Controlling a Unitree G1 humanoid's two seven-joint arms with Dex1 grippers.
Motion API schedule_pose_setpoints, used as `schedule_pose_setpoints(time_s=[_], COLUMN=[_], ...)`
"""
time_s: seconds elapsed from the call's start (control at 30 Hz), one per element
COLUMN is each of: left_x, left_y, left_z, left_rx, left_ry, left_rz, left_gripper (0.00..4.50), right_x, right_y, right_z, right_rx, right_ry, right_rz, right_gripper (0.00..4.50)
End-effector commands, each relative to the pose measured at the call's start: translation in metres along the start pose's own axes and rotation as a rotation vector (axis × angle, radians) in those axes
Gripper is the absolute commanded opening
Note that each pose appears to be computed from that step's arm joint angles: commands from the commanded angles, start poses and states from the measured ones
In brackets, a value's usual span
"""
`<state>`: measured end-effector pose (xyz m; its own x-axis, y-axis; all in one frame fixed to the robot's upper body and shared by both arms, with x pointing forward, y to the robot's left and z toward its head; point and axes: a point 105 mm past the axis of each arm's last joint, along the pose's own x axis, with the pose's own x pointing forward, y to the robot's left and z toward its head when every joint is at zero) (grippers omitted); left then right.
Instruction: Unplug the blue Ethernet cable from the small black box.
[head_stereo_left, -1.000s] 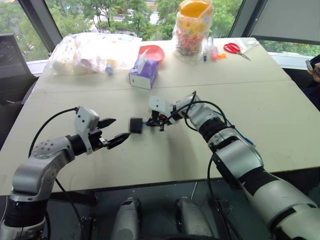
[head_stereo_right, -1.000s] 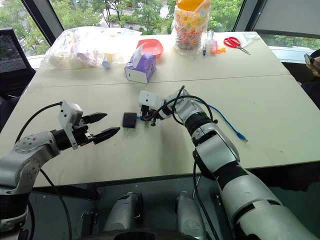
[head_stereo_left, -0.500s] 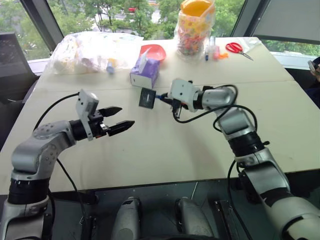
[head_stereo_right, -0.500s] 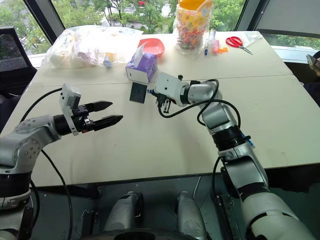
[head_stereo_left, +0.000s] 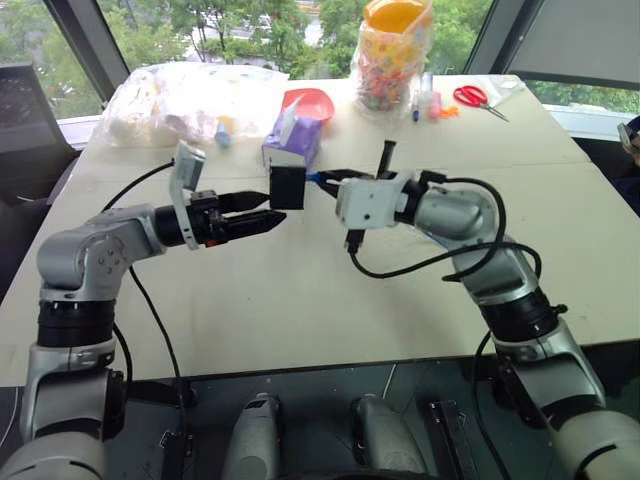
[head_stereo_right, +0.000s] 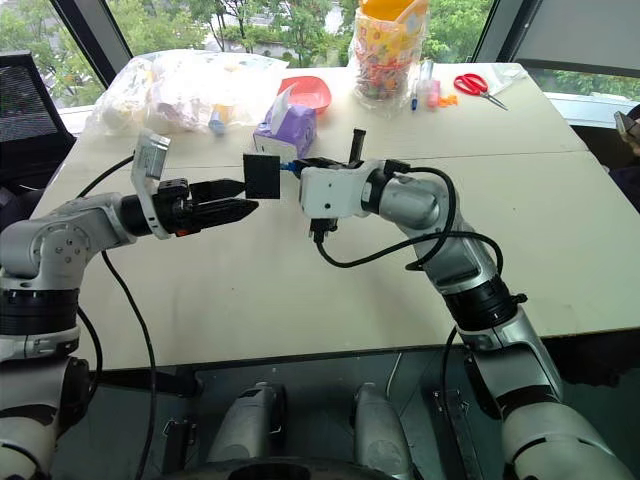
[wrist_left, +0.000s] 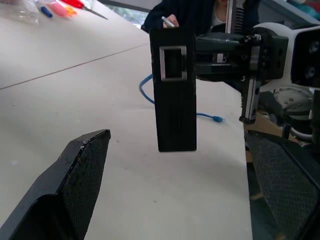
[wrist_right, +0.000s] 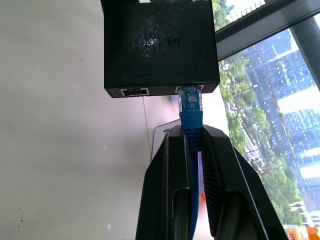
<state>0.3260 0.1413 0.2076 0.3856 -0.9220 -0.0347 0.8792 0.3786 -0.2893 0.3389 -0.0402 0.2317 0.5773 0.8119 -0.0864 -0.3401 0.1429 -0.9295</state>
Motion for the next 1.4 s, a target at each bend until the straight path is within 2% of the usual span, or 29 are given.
schedule_pose_setpoints(time_s=[0.03, 0.23, 0.33, 0.53, 0.57, 0.7, 0.73, 0.83, 0.9, 0.97, 1.0, 1.13, 1.17, 1.4], left_x=[0.004, 0.006, 0.008, 0.009, 0.009, 0.007, 0.006, 0.001, -0.002, -0.005, -0.006, -0.011, -0.012, -0.012], left_y=[-0.007, -0.009, -0.011, -0.012, -0.013, -0.015, -0.017, -0.020, -0.023, -0.025, -0.026, -0.029, -0.031, -0.039], left_z=[0.011, 0.013, 0.010, 0.009, 0.009, 0.007, 0.006, 0.001, -0.002, -0.004, -0.004, -0.003, -0.003, 0.003], left_rx=[0.010, -0.003, -0.010, -0.012, -0.009, 0.026, 0.054, 0.083, 0.099, 0.106, 0.120, 0.154, 0.160, 0.195], left_ry=[-0.029, -0.042, -0.040, -0.041, -0.036, -0.020, -0.017, 0.000, 0.021, 0.042, 0.047, 0.070, 0.073, 0.064], left_rz=[-0.046, -0.057, -0.067, -0.070, -0.070, -0.083, -0.096, -0.124, -0.150, -0.170, -0.177, -0.204, -0.212, -0.253], left_gripper=[4.50, 4.50, 3.64, 0.81, 0.50, 0.55, 0.55, 0.55, 0.55, 0.55, 0.55, 0.55, 0.55, 0.55], right_x=[-0.003, -0.002, -0.001, -0.001, -0.001, -0.003, -0.005, -0.015, -0.022, -0.029, -0.032, -0.033, -0.034, -0.025], right_y=[-0.005, -0.002, -0.001, 0.001, 0.001, 0.003, 0.004, 0.005, 0.003, 0.000, -0.001, -0.011, -0.011, 0.000], right_z=[0.025, 0.029, 0.031, 0.031, 0.031, 0.027, 0.027, 0.032, 0.035, 0.033, 0.032, 0.026, 0.026, 0.030], right_rx=[-0.119, -0.148, -0.153, -0.162, -0.163, -0.060, 0.010, 0.379, 0.516, 0.661, 0.709, 0.875, 0.933, 1.185], right_ry=[-0.082, -0.106, -0.115, -0.118, -0.118, -0.125, -0.138, -0.202, -0.234, -0.246, -0.246, -0.244, -0.254, -0.245], right_rz=[-0.036, -0.027, -0.025, -0.009, -0.007, 0.028, 0.051, 0.167, 0.244, 0.298, 0.322, 0.318, 0.338, 0.423], right_gripper=[0.10, 0.10, 0.00, 0.00, 0.00, 0.00, 0.00, 0.00, 0.90, 1.60, 2.25, 4.34, 4.48, 4.48])
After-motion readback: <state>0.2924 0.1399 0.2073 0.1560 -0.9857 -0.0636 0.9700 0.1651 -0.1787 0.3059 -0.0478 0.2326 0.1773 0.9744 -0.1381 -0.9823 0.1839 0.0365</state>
